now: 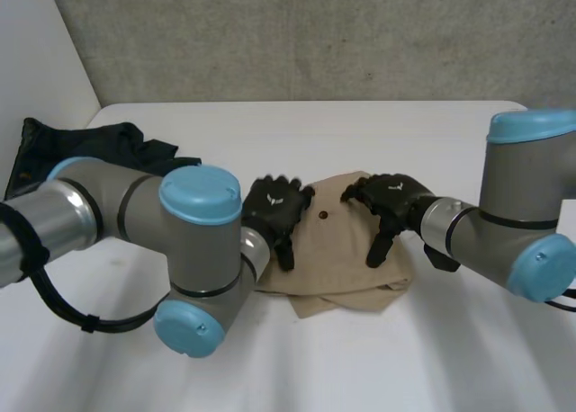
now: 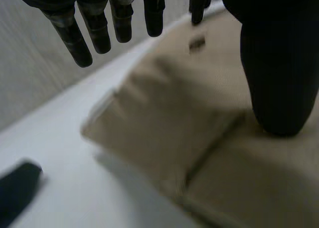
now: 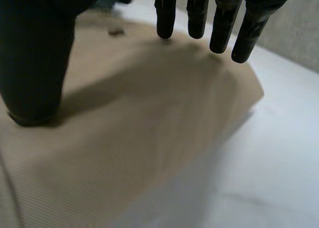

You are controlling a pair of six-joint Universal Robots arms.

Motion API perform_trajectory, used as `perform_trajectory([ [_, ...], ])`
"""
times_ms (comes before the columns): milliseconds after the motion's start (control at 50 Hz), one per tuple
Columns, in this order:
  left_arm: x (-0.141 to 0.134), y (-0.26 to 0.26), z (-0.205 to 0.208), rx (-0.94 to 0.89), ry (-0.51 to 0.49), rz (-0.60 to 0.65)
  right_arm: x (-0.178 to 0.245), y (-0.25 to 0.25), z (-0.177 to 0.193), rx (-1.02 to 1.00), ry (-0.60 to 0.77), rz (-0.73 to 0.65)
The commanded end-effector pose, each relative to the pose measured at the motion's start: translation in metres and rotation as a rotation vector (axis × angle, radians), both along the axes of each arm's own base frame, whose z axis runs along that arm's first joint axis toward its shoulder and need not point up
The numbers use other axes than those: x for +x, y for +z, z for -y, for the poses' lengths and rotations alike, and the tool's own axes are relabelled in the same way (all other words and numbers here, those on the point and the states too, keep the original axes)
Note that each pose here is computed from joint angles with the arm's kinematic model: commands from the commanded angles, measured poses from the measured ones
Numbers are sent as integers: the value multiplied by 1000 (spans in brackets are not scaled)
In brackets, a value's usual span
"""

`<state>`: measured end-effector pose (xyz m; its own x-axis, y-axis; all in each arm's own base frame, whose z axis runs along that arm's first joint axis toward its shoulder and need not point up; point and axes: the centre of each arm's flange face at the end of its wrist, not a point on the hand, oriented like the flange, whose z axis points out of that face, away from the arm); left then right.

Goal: Fold the laundry.

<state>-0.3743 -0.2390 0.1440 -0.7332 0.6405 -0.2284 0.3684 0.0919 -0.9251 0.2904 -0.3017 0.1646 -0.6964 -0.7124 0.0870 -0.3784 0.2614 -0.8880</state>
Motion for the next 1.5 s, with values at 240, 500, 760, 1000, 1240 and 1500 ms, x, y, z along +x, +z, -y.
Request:
perform_trajectory([
  [240,9,23,0,6,-3,5,-14,-10,9,-150,-55,-210],
  [500,28,136,-19,-158,-86,-166,-25,78,-21,-470,-151,-24],
  [760,50,149,-48,-38,-141,-125,-45,48,-60,-220,-233,99],
  [1000,49,144,-53,42,-166,-180,-65,-6,-67,97,-287,164],
  [1240,48,141,-56,61,-198,-188,-55,-39,-49,142,-292,215],
  [1500,49,139,-54,66,-191,-185,-47,-50,-23,90,-303,236],
])
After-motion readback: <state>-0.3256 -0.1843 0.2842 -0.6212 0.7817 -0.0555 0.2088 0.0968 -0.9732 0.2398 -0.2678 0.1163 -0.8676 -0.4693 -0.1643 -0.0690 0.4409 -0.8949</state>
